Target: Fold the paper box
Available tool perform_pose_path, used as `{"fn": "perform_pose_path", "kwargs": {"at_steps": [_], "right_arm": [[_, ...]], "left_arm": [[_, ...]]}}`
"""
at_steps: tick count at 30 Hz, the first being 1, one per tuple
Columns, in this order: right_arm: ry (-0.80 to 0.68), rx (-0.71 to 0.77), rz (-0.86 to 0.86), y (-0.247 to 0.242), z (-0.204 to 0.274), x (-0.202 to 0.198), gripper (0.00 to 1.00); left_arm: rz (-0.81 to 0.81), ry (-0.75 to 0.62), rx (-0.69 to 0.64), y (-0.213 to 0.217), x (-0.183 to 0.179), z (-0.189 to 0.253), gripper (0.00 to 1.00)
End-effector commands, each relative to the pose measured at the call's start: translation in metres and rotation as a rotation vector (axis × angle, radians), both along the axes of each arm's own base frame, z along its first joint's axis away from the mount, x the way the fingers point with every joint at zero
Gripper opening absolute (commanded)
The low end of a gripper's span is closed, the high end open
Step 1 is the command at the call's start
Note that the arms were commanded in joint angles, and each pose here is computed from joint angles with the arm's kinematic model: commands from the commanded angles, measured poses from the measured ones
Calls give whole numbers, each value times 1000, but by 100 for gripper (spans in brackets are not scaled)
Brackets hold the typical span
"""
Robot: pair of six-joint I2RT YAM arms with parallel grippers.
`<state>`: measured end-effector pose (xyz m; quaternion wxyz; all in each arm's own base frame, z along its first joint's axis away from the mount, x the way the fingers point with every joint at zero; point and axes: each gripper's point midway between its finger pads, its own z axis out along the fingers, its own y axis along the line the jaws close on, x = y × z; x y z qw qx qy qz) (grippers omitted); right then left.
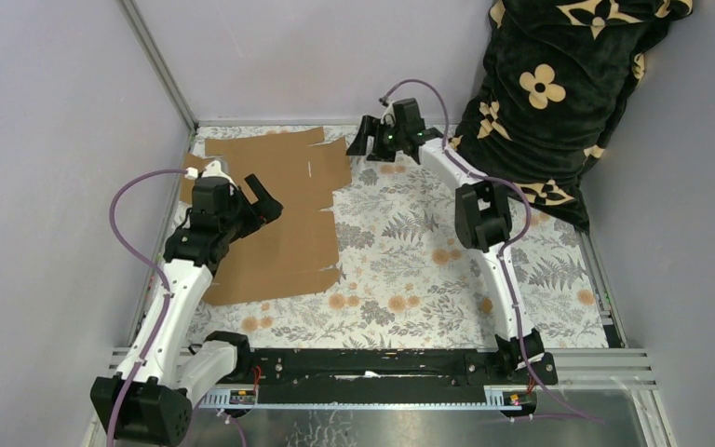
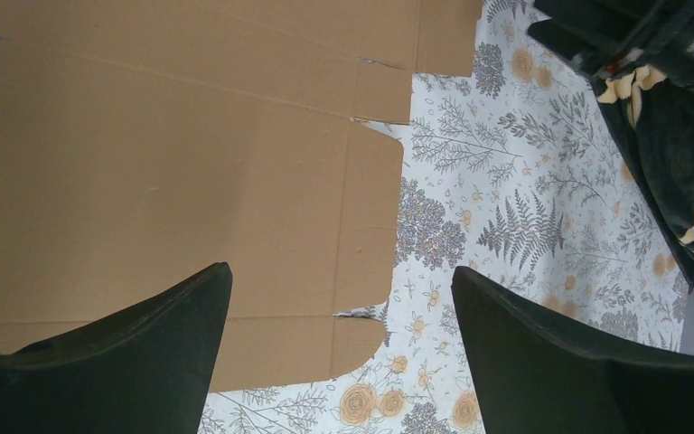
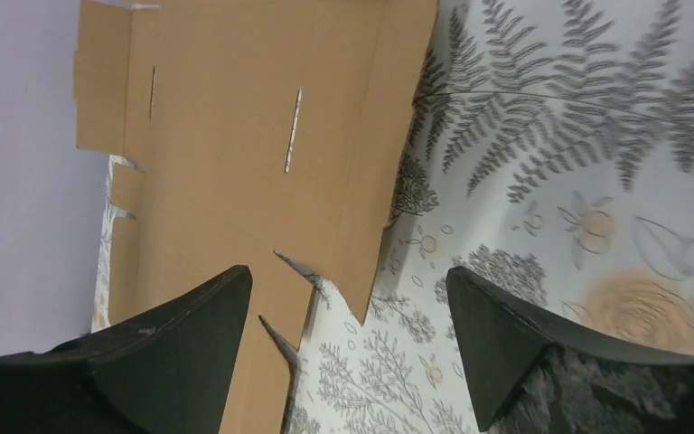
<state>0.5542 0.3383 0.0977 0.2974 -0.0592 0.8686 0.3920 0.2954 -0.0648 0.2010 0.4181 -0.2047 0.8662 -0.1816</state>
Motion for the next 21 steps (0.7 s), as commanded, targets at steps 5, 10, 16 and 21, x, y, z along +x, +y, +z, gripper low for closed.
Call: {"fn": "perform_pose_path", "kwargs": {"at_steps": [5, 10, 16, 21], "right_arm": [[-63, 48, 56, 67, -6, -16, 84], [-54, 32, 20, 71, -18, -15, 81], [-41, 18, -3, 71, -28, -15, 70], [-26, 9, -4, 70, -32, -14, 39]], "left_arm": [[16, -3, 46, 10, -10, 3, 99], [12, -12, 60, 12, -12, 5, 98], [10, -15, 64, 12, -13, 5, 98], [9, -16, 64, 12, -13, 5, 99]]}}
